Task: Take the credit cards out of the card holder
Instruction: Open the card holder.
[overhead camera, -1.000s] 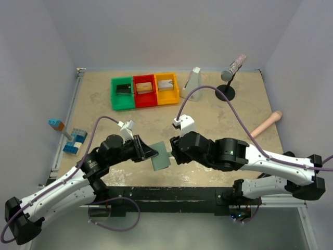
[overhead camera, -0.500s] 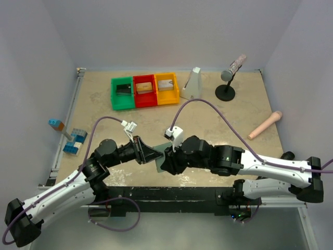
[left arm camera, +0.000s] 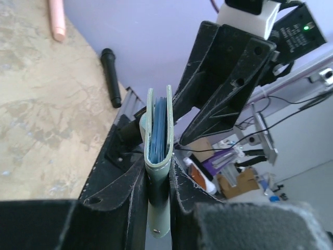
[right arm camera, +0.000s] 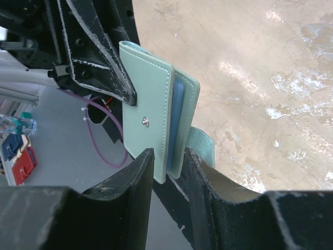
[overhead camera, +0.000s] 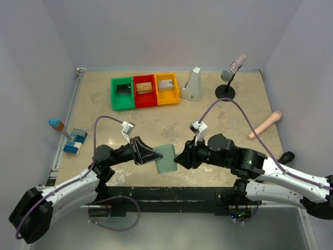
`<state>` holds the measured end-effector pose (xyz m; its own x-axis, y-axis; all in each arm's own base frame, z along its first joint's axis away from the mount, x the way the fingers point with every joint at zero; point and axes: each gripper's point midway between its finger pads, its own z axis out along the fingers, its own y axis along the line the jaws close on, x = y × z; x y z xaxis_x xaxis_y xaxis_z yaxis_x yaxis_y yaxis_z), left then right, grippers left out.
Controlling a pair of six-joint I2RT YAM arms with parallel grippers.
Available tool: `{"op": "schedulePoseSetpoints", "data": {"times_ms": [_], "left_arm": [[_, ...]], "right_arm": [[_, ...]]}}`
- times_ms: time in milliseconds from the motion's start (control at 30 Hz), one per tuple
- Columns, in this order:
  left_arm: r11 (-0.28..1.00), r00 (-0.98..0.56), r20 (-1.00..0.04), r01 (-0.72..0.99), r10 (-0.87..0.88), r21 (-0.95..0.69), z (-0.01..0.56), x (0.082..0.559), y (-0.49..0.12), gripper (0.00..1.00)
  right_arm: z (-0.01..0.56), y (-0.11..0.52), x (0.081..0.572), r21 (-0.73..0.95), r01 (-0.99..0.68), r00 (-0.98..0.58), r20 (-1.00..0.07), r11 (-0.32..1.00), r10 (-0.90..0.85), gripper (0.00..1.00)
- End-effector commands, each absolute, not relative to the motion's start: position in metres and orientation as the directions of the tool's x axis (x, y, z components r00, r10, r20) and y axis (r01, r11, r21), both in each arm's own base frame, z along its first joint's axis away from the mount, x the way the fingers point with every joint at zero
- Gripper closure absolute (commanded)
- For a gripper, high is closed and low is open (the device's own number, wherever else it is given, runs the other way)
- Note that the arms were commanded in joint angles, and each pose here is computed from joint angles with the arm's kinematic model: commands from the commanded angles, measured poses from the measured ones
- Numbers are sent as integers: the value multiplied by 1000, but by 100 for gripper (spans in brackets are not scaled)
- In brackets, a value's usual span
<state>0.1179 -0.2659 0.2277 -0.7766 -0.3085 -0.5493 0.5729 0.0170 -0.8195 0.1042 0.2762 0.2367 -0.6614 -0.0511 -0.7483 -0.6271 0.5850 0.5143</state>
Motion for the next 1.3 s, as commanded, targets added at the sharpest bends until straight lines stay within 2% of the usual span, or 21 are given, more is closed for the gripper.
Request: {"op": "schedulePoseSetpoints", "data": {"times_ms": [0,100,333,767,933,1267], "left_arm": [[-275,-730,-597,680,-331,-680,289,86,-256,100],[-356,-743,-593,669,-310,-652,300,78,-255,100],[-380,-696,-651,715,-303,-588,313,70,-254,100],[-386,-688,-659,721,-303,-576,315,68,-253,100],[-380,-694,-654,716,-300,-585,312,69,-253,100],[-376,-692,-651,719,-312,-584,311,69,-252,100]], "right_arm": [[249,280,102,551,-634,-662,-750,543,-12,62],[253,280,100,562,-636,-662,-750,529,0,60],[261,275,102,581,-625,-656,-753,522,53,46],[269,274,105,638,-605,-666,-733,476,137,44],[271,269,107,671,-582,-673,-715,460,191,41],[266,267,112,689,-551,-682,-697,470,222,40]]}}
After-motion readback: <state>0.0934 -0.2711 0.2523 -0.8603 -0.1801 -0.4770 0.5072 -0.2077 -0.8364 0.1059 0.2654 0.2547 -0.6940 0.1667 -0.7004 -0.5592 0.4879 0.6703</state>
